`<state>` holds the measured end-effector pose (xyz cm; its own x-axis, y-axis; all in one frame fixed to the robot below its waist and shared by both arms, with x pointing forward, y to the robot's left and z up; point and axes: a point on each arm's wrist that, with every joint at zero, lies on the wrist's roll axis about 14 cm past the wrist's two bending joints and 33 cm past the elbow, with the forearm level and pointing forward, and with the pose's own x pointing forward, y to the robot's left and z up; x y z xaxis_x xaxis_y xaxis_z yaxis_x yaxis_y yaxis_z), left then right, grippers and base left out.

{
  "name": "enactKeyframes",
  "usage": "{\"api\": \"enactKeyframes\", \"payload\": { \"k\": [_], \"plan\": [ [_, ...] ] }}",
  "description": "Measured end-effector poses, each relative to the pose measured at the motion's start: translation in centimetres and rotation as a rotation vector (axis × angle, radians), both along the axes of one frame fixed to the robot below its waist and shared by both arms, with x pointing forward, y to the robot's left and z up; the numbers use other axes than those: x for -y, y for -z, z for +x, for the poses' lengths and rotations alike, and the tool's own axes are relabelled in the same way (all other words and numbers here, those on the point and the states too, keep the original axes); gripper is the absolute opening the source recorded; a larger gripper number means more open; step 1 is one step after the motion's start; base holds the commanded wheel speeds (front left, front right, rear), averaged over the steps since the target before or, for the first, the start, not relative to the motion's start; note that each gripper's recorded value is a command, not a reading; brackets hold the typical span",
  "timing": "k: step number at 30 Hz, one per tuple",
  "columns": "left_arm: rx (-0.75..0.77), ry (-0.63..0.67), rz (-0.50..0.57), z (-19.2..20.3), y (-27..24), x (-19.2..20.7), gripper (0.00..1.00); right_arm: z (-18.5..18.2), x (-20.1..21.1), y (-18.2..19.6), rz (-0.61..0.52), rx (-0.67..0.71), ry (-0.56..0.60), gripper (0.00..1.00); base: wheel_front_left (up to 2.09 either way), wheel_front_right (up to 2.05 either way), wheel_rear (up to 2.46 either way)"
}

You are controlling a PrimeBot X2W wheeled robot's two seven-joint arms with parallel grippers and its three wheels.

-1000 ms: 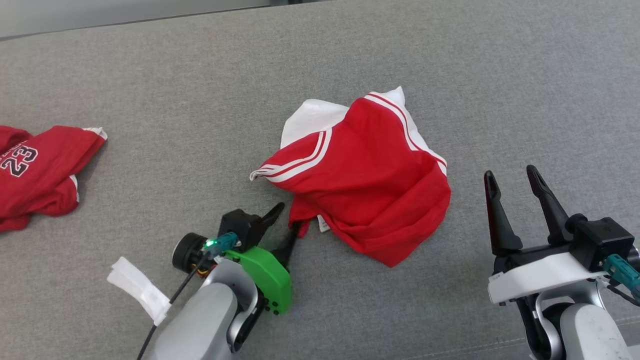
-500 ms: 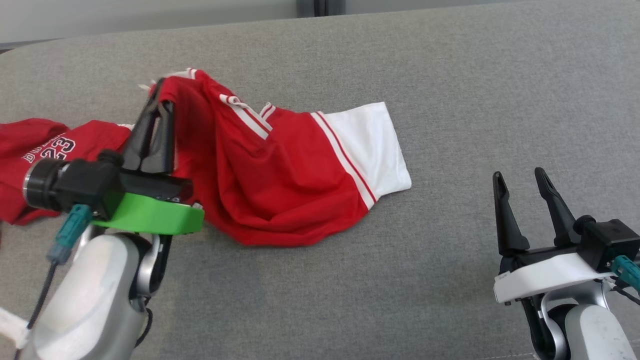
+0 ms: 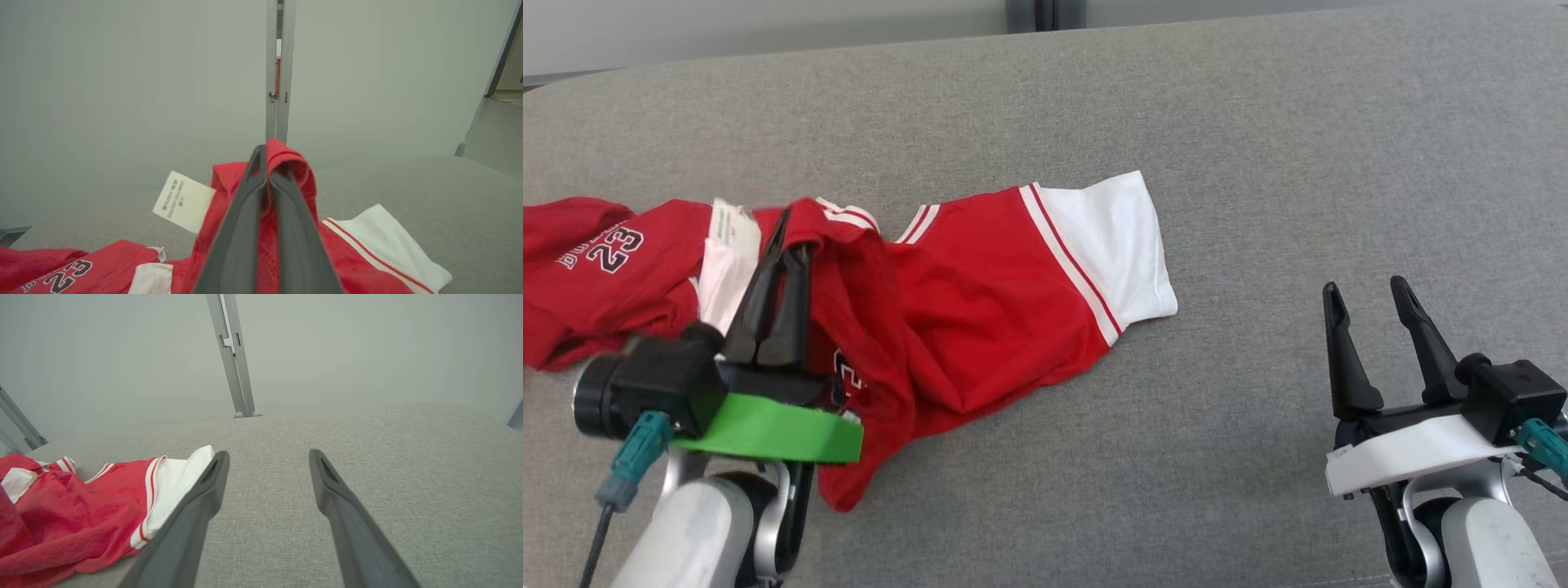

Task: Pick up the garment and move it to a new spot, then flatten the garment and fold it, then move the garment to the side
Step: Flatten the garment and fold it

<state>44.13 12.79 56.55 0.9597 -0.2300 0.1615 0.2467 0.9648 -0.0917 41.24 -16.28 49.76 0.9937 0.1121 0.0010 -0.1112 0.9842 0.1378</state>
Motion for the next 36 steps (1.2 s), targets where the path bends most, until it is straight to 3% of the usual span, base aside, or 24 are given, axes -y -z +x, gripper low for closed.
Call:
{"api": "enactKeyframes", "payload": {
  "k": [8, 14, 15, 16, 17, 30, 36],
  "plan": [
    [-0.354, -0.184, -0.075, -3.8, 10.7, -4.0, 0.00, 0.3, 0.5, 0.9, -0.003, -0.021, 0.016, 1.00, 0.00, 0.00, 0.00],
    [-0.529, -0.286, -0.101, -6.9, 16.3, -6.8, 0.00, 0.9, 0.1, 1.4, 0.001, -0.032, 0.005, 1.00, 0.00, 0.00, 0.00],
    [-0.547, -0.293, -0.100, -7.3, 16.8, -7.0, 0.06, 0.9, 0.1, 1.5, 0.001, -0.033, 0.003, 1.00, 0.00, 0.00, 0.00],
    [-0.551, -0.304, -0.105, -7.5, 17.1, -7.3, 0.45, 1.0, -0.1, 1.5, 0.001, -0.032, -0.001, 1.00, 0.00, 0.00, 0.00],
    [-0.532, -0.315, -0.122, -7.4, 16.9, -7.4, 1.00, 1.0, -0.2, 1.4, 0.000, -0.031, -0.004, 1.00, 0.00, 0.00, 0.00],
    [-0.164, -0.291, -0.079, -5.1, 6.9, -7.3, 1.00, 0.0, -1.2, -2.1, -0.021, 0.044, -0.038, 1.00, 0.00, 0.00, 0.00],
    [-0.108, -0.231, -0.018, -5.8, 4.4, -5.9, 1.00, -1.5, -1.4, -2.6, -0.025, 0.045, -0.044, 1.00, 0.00, 0.00, 0.00]
  ]
}}
